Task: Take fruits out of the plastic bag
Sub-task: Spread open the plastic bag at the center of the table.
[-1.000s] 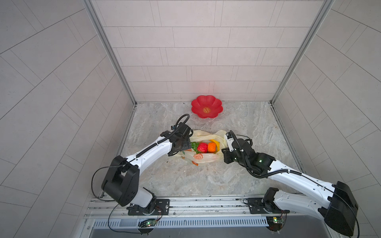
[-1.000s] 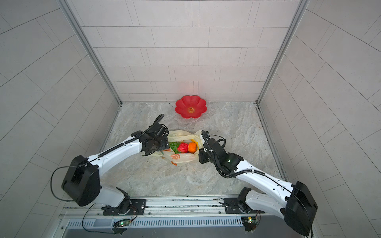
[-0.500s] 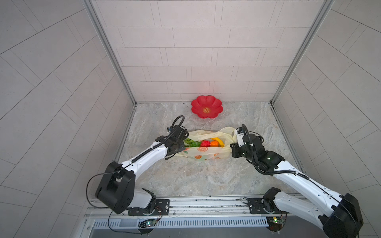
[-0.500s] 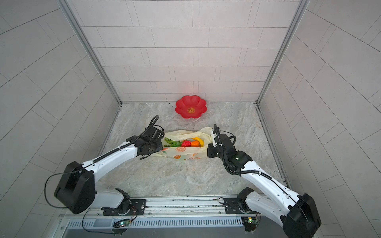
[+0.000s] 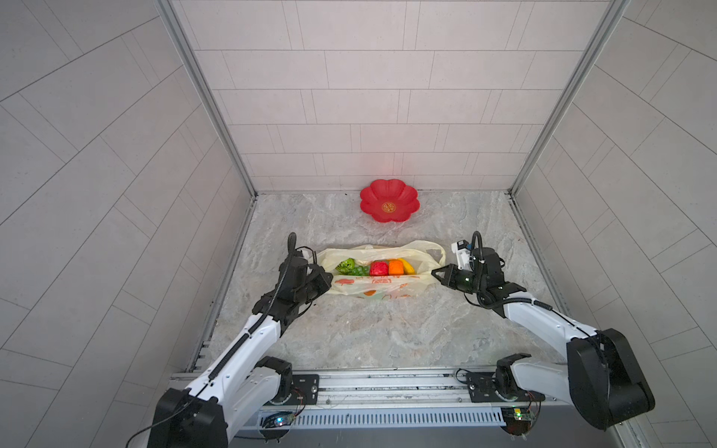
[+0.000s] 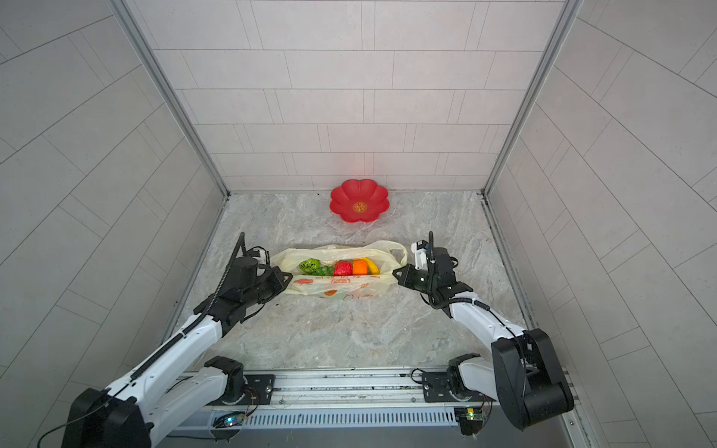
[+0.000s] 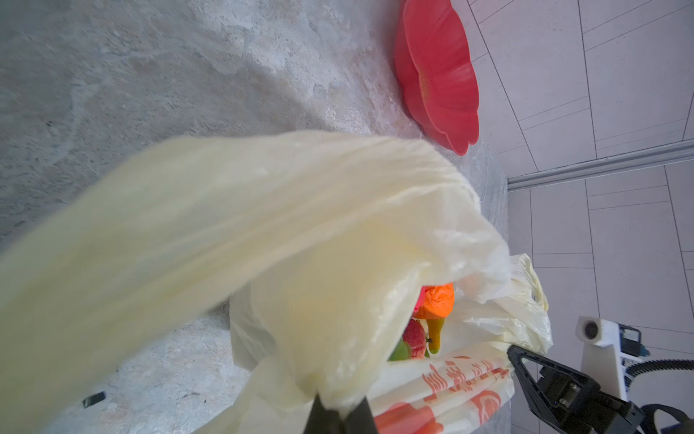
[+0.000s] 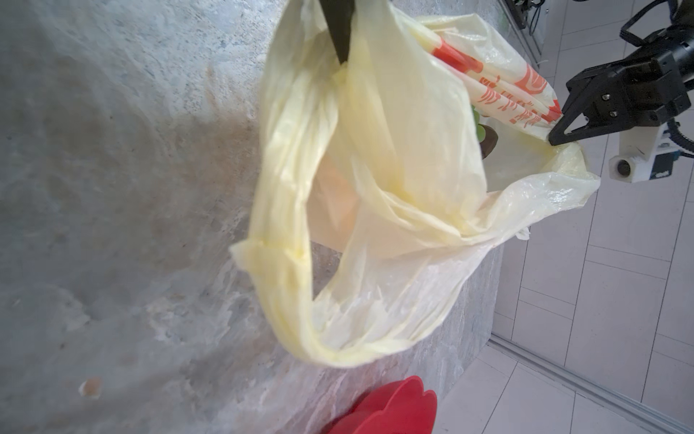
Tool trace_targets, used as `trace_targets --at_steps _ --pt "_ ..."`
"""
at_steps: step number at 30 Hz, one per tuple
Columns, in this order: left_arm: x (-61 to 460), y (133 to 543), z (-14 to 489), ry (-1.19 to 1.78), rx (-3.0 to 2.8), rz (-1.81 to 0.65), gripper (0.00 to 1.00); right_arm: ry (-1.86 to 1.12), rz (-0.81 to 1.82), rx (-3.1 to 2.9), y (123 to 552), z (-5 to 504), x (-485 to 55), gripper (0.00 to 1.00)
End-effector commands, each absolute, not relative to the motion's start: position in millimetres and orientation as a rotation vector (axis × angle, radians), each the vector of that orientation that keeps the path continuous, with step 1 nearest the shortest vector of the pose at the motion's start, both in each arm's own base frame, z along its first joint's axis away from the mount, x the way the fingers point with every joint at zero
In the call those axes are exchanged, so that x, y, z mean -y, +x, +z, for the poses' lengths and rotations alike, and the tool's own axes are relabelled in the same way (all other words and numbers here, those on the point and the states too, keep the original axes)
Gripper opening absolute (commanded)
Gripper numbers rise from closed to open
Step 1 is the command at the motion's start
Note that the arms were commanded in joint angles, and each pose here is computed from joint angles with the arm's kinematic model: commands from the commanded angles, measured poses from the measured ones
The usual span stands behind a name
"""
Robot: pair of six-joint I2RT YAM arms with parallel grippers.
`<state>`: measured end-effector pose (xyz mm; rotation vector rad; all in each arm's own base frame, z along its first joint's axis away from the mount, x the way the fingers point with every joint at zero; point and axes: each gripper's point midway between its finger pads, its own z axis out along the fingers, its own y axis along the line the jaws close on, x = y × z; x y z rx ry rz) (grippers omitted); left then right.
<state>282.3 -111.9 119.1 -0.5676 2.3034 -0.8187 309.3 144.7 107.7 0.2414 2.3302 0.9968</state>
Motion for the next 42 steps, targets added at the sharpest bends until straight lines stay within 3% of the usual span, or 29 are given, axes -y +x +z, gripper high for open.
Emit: trace_targets --at_steps 1,2,6,7,10,14,22,27,32,37,42 --pt "91.8 286.4 99.0 -0.629 -2.338 -0.707 0.0 0.367 0.846 -2.331 322.2 102.5 -117.7 0.0" --pt "94.6 286.4 95.8 -0.613 -2.358 -0.715 0.0 0.35 0.794 -2.356 319.3 101.6 -115.9 0.01" --pt "104.1 282.8 96.3 -0.509 -2.411 -0.668 0.0 0.216 0.478 -2.419 305.7 122.5 -108.1 0.49" --pt "105.7 281.9 98.2 -0.487 -2.414 -0.651 0.0 0.183 0.404 -2.426 302.1 129.4 -106.8 0.56" --pt "109.5 278.2 102.4 -0.428 -2.419 -0.614 0.0 0.065 0.185 -2.444 291.7 149.8 -103.0 0.7" --pt "109.2 276.3 103.1 -0.417 -2.42 -0.593 0.0 -0.163 0.025 -2.407 286.5 178.7 -120.3 0.75" --pt "107.6 278.9 111.9 -0.406 -2.396 -0.583 0.0 -0.625 -0.067 -2.338 307.0 194.1 -206.9 0.76" --pt "106.5 277.9 114.6 -0.404 -2.391 -0.579 0.0 -0.892 -0.099 -2.291 320.6 175.4 -270.2 0.81" --pt "107.0 276.1 115.1 -0.393 -2.39 -0.585 0.0 -1.012 -0.144 -2.269 335.7 151.8 -308.7 0.8" --pt "107.1 272.5 110.0 -0.389 -2.399 -0.589 0.0 -0.999 -0.218 -2.299 367.7 133.0 -315.2 0.6" --pt "101.5 266.6 103.6 -0.395 -2.398 -0.562 0.0 -0.926 -0.115 -2.38 403.0 123.3 -307.9 0.19"
